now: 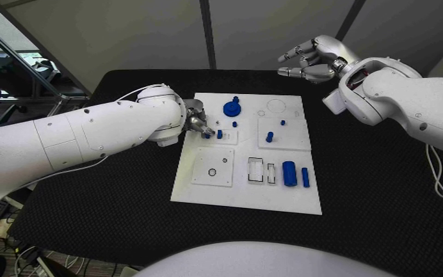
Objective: Assemble the parts on the task board
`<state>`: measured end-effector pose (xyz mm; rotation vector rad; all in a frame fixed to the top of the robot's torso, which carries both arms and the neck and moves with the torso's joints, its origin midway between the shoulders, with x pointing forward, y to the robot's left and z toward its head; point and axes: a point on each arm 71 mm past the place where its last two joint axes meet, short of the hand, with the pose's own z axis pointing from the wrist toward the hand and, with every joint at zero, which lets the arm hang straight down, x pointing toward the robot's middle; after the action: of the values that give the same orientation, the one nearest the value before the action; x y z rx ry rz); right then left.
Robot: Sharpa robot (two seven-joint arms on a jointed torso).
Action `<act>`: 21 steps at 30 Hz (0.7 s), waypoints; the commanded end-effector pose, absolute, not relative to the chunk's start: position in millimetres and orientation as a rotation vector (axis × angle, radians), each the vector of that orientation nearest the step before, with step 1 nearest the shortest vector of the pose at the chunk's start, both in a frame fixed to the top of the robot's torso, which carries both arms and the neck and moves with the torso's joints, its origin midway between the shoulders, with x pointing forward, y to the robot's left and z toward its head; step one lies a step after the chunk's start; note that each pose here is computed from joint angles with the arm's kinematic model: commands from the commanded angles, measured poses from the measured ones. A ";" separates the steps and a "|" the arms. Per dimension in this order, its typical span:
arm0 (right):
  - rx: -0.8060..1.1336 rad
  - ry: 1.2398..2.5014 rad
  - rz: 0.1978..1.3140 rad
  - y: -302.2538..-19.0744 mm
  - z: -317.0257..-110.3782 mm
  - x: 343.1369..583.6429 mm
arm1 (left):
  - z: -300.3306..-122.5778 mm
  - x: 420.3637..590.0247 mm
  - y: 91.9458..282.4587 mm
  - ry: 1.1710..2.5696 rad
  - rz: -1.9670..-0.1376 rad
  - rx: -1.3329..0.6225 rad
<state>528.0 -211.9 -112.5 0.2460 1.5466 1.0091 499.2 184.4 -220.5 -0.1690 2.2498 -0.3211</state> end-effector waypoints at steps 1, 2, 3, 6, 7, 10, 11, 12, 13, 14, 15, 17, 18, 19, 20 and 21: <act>0.235 1.543 1.018 -210.7 -110.9 527.6 | -223.2 498.3 185.0 2.265 -0.300 -0.169; 0.235 1.543 1.018 -210.7 -110.9 527.6 | -223.3 498.6 185.3 2.265 -0.298 -0.170; 0.236 1.543 1.018 -210.7 -110.9 527.6 | -223.4 498.9 185.7 2.264 -0.297 -0.172; 0.237 1.542 1.017 -211.1 -110.9 527.6 | -223.6 500.1 187.8 2.260 -0.291 -0.181; 0.237 1.542 1.016 -211.3 -110.9 527.6 | -223.6 500.4 188.3 2.259 -0.290 -0.183; 0.238 1.542 1.015 -211.7 -110.8 527.5 | -223.8 501.2 190.0 2.256 -0.287 -0.189; 0.238 1.542 1.015 -211.8 -110.8 527.5 | -223.8 501.3 190.4 2.256 -0.286 -0.190; 0.238 1.542 1.015 -212.0 -110.8 527.5 | -223.7 501.4 190.8 2.255 -0.286 -0.191; 0.238 1.541 1.015 -212.1 -110.8 527.4 | -223.6 501.3 191.2 2.254 -0.286 -0.192; 0.238 1.541 1.014 -212.3 -110.8 527.4 | -223.6 501.3 191.6 2.253 -0.287 -0.193; 0.238 1.541 1.014 -212.4 -110.8 527.4 | -223.5 501.2 191.8 2.252 -0.288 -0.193; 0.238 1.542 1.014 -212.5 -110.8 527.3 | -223.0 501.2 192.3 2.246 -0.293 -0.196; 0.238 1.542 1.014 -212.6 -110.8 527.3 | -222.7 501.2 192.5 2.242 -0.295 -0.198; 0.238 1.542 1.014 -212.6 -110.8 527.3 | -222.5 501.3 192.7 2.240 -0.297 -0.200; 0.238 1.542 1.014 -212.6 -110.8 527.3 | -222.4 501.3 192.7 2.238 -0.298 -0.201; 0.238 1.542 1.014 -212.6 -110.8 527.3 | -222.1 501.3 192.9 2.234 -0.300 -0.203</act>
<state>527.7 -213.5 -112.5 0.2475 1.5464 1.0066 501.4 192.6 -222.3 -0.1941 2.2438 -0.3029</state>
